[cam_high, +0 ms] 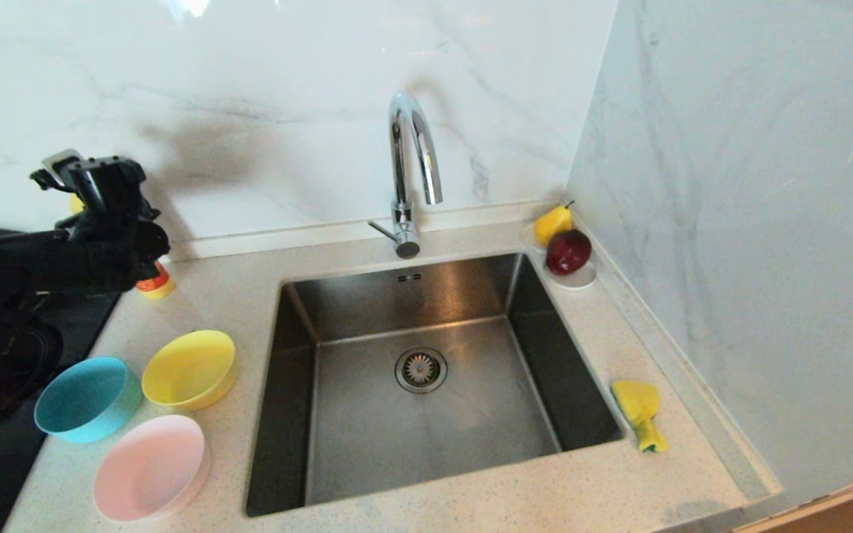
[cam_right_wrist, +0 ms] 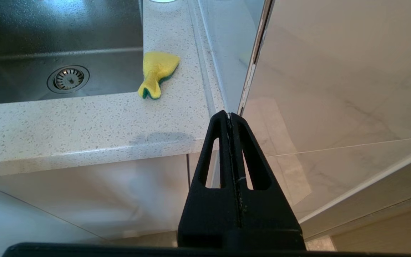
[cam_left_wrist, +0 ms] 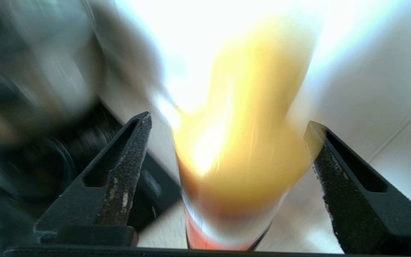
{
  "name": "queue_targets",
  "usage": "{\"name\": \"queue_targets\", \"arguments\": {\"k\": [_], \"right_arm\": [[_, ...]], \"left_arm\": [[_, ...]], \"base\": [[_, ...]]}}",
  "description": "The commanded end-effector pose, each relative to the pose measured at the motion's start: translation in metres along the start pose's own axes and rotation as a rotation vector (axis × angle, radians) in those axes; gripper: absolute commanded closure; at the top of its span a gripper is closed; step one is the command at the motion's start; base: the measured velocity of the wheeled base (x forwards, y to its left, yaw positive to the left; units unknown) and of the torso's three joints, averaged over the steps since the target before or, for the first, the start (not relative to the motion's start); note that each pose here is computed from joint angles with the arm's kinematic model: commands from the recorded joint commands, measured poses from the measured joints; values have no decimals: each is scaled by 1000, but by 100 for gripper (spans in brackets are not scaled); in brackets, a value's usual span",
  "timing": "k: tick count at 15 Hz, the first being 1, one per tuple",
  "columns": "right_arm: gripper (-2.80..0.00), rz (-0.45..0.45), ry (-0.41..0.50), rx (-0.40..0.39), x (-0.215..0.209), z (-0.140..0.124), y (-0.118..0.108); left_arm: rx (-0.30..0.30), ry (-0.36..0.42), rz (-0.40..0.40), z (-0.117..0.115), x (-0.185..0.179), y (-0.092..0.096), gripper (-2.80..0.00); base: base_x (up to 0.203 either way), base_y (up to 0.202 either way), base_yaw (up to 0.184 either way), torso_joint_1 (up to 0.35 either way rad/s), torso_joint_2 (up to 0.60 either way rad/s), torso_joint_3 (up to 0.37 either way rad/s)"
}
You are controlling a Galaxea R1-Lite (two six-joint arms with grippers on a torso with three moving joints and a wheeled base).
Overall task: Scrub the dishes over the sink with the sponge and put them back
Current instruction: Place the dish soap on the table, then turn on the faucet
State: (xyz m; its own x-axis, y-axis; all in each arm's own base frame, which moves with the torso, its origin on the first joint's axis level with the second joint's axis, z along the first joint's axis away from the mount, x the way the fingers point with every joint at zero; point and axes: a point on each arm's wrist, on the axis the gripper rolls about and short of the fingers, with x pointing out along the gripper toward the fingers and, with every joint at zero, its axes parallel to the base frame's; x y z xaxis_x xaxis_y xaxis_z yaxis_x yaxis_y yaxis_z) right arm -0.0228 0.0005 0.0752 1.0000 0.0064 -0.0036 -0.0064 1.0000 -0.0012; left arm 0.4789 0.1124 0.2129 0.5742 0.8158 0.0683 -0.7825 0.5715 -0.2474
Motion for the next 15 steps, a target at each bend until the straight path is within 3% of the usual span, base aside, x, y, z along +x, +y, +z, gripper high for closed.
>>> {"name": "queue_targets", "arguments": {"k": [1, 2, 3, 6, 7, 9, 10, 12, 15], "right_arm": [[0, 0, 1, 0, 0, 0, 0], [0, 0, 2, 0, 0, 0, 0], [0, 1, 1, 0, 0, 0, 0], [0, 0, 1, 0, 0, 0, 0], [0, 0, 2, 0, 0, 0, 0], [0, 0, 1, 0, 0, 0, 0], [0, 1, 1, 0, 0, 0, 0], [0, 0, 1, 0, 0, 0, 0], [0, 0, 1, 0, 0, 0, 0]], "left_arm": [[-101, -104, -19, 103, -35, 14, -280], [-112, -117, -25, 128, -48, 22, -280], [-113, -120, -31, 150, -61, 30, 0], [-106, -115, -100, 200, -99, 57, 0], [-81, -99, -142, 215, -113, 66, 0], [32, -18, -286, 236, -143, 86, 0], [98, 51, -410, 241, -160, 98, 0], [158, 144, -577, 249, -196, 125, 0], [258, 268, -785, 231, -251, 174, 0]], "base": [[0, 0, 0, 0, 0, 0], [0, 0, 0, 0, 0, 0], [0, 0, 0, 0, 0, 0], [0, 0, 0, 0, 0, 0], [0, 0, 0, 0, 0, 0], [0, 0, 0, 0, 0, 0], [0, 0, 0, 0, 0, 0], [0, 0, 0, 0, 0, 0], [0, 0, 0, 0, 0, 0]]}}
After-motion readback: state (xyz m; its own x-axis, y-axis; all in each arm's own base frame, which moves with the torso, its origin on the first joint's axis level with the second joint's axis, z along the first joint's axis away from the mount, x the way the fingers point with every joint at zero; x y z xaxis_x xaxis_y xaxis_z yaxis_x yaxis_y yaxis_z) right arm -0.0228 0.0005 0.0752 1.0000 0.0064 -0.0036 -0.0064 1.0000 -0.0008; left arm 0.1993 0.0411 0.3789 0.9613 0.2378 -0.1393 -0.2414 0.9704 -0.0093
